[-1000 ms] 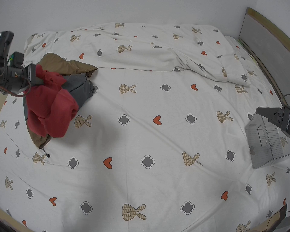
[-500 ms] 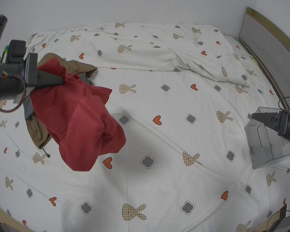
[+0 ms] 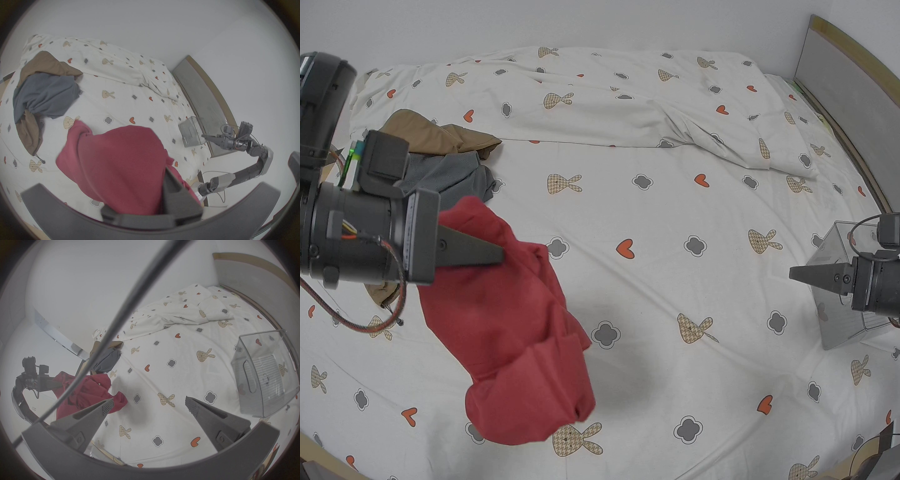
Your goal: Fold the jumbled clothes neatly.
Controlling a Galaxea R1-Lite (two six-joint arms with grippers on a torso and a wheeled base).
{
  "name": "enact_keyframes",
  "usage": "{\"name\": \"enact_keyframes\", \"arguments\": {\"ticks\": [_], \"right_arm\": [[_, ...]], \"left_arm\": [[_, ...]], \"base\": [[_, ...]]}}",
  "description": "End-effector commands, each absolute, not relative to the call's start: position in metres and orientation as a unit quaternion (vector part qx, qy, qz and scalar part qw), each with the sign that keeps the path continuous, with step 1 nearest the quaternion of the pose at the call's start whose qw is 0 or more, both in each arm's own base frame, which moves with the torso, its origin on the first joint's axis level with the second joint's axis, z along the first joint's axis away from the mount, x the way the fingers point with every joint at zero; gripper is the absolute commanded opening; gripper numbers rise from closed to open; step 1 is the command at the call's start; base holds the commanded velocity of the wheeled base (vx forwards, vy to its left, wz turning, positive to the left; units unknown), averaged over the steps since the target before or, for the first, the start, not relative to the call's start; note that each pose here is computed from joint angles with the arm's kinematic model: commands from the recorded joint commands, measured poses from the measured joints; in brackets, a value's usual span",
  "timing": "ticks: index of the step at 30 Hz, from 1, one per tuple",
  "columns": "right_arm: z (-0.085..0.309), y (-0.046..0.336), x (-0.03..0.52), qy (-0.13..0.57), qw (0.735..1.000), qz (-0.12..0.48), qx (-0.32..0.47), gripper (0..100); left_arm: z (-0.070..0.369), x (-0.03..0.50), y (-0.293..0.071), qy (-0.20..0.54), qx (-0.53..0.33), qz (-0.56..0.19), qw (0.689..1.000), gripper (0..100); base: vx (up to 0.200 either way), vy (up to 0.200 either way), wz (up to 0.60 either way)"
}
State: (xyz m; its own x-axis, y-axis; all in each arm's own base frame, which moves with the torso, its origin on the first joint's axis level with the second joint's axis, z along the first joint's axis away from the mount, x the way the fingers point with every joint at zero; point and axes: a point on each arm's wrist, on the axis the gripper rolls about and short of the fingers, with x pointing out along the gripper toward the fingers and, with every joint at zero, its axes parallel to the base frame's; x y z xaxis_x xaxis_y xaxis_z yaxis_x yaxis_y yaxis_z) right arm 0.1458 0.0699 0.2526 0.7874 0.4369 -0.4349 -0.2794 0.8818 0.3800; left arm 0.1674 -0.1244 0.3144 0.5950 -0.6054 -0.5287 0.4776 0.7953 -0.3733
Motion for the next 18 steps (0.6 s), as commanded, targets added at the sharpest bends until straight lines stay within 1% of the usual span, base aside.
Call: {"name": "enact_keyframes", "arguments": {"ticks": [1,6,13,14,15,18], "right_arm": [[0.247,0.074,0.150,0.279,0.929,0.195,0.144,100],[0.245,0.075,0.151,0.282,0.928,0.195,0.143,100],[0.241,0.075,0.151,0.290,0.926,0.195,0.141,100],[0.238,0.075,0.150,0.295,0.925,0.195,0.138,100],[0.238,0.075,0.150,0.295,0.925,0.195,0.138,100],[0.232,0.086,0.146,0.311,0.915,0.223,0.125,100]], "left_arm": [[0.304,0.167,-0.135,0.347,-0.085,-0.320,0.877,100],[0.298,0.164,-0.130,0.342,-0.087,-0.317,0.880,100],[0.295,0.151,-0.109,0.315,-0.102,-0.304,0.893,100],[0.297,0.147,-0.098,0.300,-0.109,-0.290,0.902,100],[0.297,0.147,-0.098,0.300,-0.109,-0.290,0.902,100],[0.296,0.146,-0.071,0.278,-0.128,-0.232,0.924,100]], "base": [[0.000,0.000,0.00],[0.000,0.000,0.00],[0.000,0.000,0.00],[0.000,0.000,0.00],[0.000,0.000,0.00],[0.000,0.000,0.00]]}}
